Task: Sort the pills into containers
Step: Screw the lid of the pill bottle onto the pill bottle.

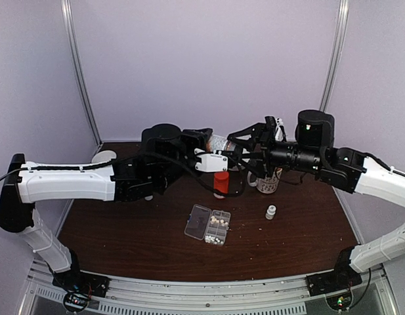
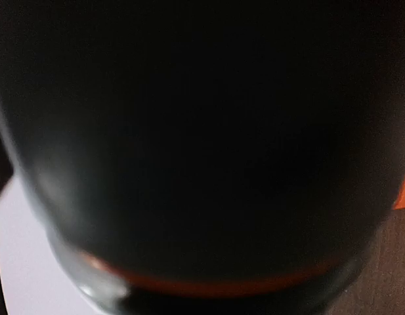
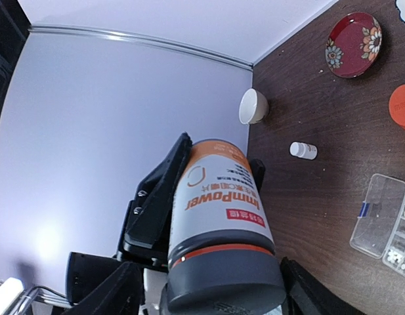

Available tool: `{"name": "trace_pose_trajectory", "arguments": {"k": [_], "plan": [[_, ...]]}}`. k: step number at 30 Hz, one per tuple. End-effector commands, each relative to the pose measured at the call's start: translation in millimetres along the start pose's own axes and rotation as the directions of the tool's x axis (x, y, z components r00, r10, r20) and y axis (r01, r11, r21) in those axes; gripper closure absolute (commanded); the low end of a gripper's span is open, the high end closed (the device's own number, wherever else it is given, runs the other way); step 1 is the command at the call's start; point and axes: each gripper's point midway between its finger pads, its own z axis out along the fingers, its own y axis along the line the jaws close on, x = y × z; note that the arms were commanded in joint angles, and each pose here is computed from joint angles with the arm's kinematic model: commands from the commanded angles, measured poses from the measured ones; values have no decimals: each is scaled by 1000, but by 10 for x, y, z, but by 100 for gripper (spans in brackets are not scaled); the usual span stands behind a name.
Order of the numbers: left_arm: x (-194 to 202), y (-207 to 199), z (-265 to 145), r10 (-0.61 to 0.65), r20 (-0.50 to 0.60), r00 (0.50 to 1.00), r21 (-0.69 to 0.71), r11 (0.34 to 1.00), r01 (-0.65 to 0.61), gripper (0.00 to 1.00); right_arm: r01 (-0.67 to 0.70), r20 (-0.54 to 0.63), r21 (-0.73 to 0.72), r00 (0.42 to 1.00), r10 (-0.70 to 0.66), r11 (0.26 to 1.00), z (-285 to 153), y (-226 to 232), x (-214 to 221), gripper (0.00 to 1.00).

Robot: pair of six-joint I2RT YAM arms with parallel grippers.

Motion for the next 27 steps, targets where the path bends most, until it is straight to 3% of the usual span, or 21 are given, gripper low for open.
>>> {"name": "trace_pose_trajectory", "arguments": {"k": [1,4,8,10,13,16,17,19,24,27], "plan": [[-129,131,-175,-145,74,987,19,989,144,100,34,102,-81,994,-25,996,-417,420,-222,20],[-204,63,-352,-287,149,946,141,953,267,100,122,172,-28,978,-116,992,-607,323,-356,10],[-319,-134,-573,-455,181,872,378,850,365,100,348,204,51,914,-351,936,-818,354,-454,8],[-424,-207,-749,-555,194,809,533,752,388,100,559,165,76,810,-563,826,-891,463,-414,13],[-600,-260,-1031,-698,195,689,741,565,362,100,808,-6,-17,589,-808,589,-881,574,-115,16],[-688,-281,-1192,-777,138,614,855,407,323,100,910,-171,-166,352,-920,379,-870,566,242,21],[-712,-294,-1226,-791,113,601,879,361,311,100,930,-211,-207,259,-942,303,-857,513,348,21],[-740,-327,-1253,-805,63,590,910,289,297,100,945,-274,-257,132,-953,204,-832,387,492,20],[-813,-462,-1290,-812,-33,583,954,149,261,99,925,-343,-373,-70,-937,67,-783,216,767,15],[-830,-554,-1279,-801,-81,593,963,91,255,98,916,-347,-398,-100,-932,50,-717,235,826,14]]}}
